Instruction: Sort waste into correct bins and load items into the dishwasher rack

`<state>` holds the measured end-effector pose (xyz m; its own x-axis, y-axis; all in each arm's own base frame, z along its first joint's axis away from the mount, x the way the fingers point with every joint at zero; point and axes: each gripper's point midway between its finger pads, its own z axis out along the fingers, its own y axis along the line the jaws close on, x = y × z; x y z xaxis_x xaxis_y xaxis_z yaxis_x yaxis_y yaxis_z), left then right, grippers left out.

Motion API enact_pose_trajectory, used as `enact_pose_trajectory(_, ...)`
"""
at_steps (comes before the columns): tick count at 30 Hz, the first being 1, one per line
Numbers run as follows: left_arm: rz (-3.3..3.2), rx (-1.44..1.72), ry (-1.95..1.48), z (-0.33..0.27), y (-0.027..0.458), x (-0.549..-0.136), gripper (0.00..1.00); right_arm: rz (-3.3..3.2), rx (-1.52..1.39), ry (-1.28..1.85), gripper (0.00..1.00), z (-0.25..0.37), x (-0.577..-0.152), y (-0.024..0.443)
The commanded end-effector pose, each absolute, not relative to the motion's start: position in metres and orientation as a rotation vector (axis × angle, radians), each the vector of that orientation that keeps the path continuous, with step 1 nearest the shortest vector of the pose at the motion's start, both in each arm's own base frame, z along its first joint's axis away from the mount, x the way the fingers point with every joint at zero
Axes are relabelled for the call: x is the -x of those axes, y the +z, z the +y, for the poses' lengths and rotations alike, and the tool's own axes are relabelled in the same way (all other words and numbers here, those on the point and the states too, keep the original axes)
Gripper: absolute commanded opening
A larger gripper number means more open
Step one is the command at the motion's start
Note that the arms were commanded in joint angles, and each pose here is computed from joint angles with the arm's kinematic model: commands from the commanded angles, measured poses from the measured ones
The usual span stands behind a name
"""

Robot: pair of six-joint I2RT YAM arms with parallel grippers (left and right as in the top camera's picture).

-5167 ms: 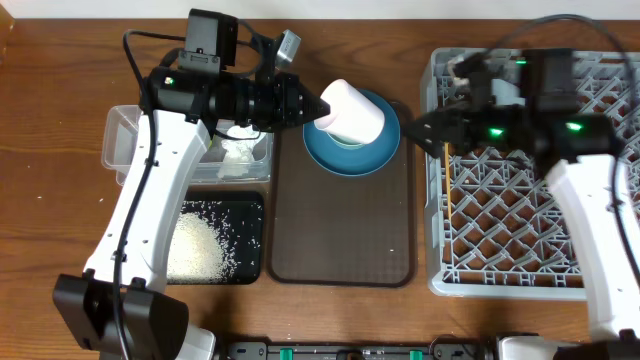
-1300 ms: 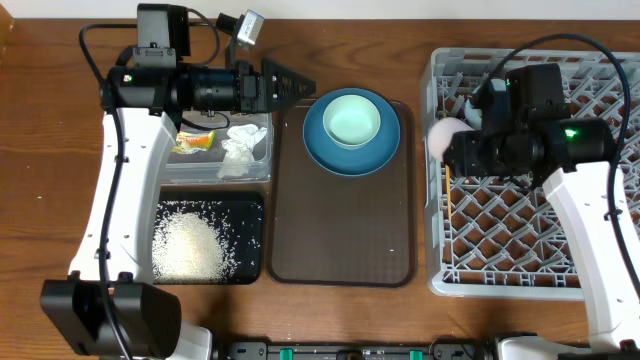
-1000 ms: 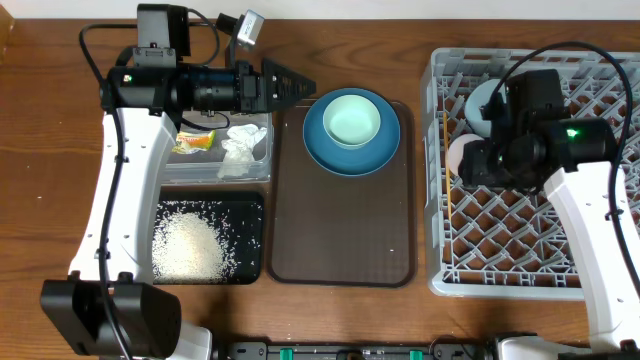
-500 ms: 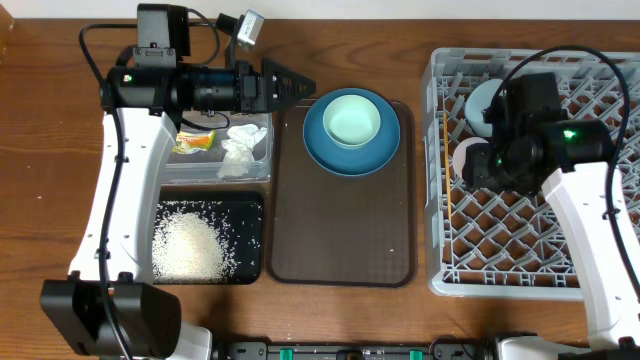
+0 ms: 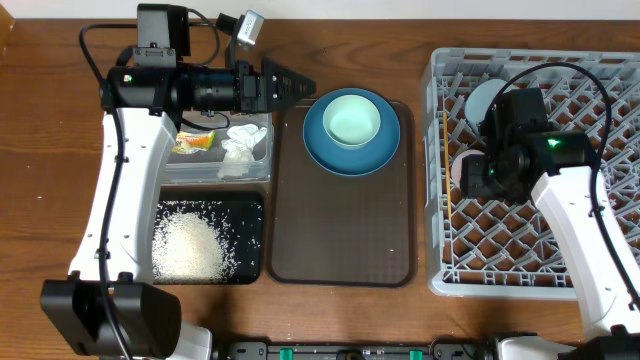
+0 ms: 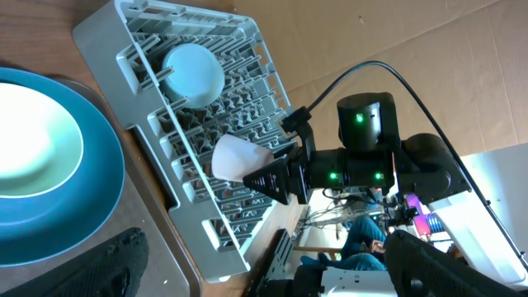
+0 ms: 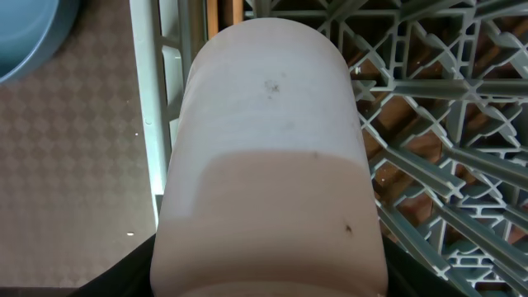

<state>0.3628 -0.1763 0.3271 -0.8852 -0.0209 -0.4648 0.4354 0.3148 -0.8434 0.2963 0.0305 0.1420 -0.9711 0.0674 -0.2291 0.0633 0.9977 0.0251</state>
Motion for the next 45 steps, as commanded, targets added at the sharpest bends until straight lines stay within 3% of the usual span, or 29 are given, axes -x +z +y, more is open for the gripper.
enact_pose_trajectory(1, 2.183, -0.383, -1.59, -0.175, 0.328, -0.363, 0.94, 2.908, -0.13, 0.01, 0.39, 0.026, -0.296, 0.141)
enact_pose_trajectory(5, 2.184, -0.383, -1.589, -0.175, 0.328, -0.364, 0.94, 2.908, -0.13, 0.011, 0.54, 0.026, -0.296, 0.141)
enact_pose_trajectory(9, 2.184, -0.383, -1.589, -0.175, 0.328, -0.364, 0.94, 2.909, -0.13, 0.011, 0.62, 0.026, -0.296, 0.141)
enact_pose_trajectory(25, 2.184, -0.383, -1.589, -0.175, 0.328, -0.364, 0.94, 2.91, -0.13, 0.014, 0.75, 0.027, -0.296, 0.14)
enact_pose_trajectory(30, 2.184, -0.383, -1.589, -0.175, 0.328, -0.364, 0.94, 2.893, -0.11, 0.159, 0.79, 0.044, -0.3, 0.143)
enact_pose_trajectory(34, 2.184, -0.383, -1.59, -0.175, 0.328, -0.363, 0.94, 2.857, -0.091, 0.274, 0.99, 0.058, -0.308, 0.147)
enact_pose_trajectory(45, 2.184, -0.383, -1.589, -0.175, 0.328, -0.364, 0.94, 2.707, 0.023, 0.715, 0.97, 0.112, -0.325, 0.172)
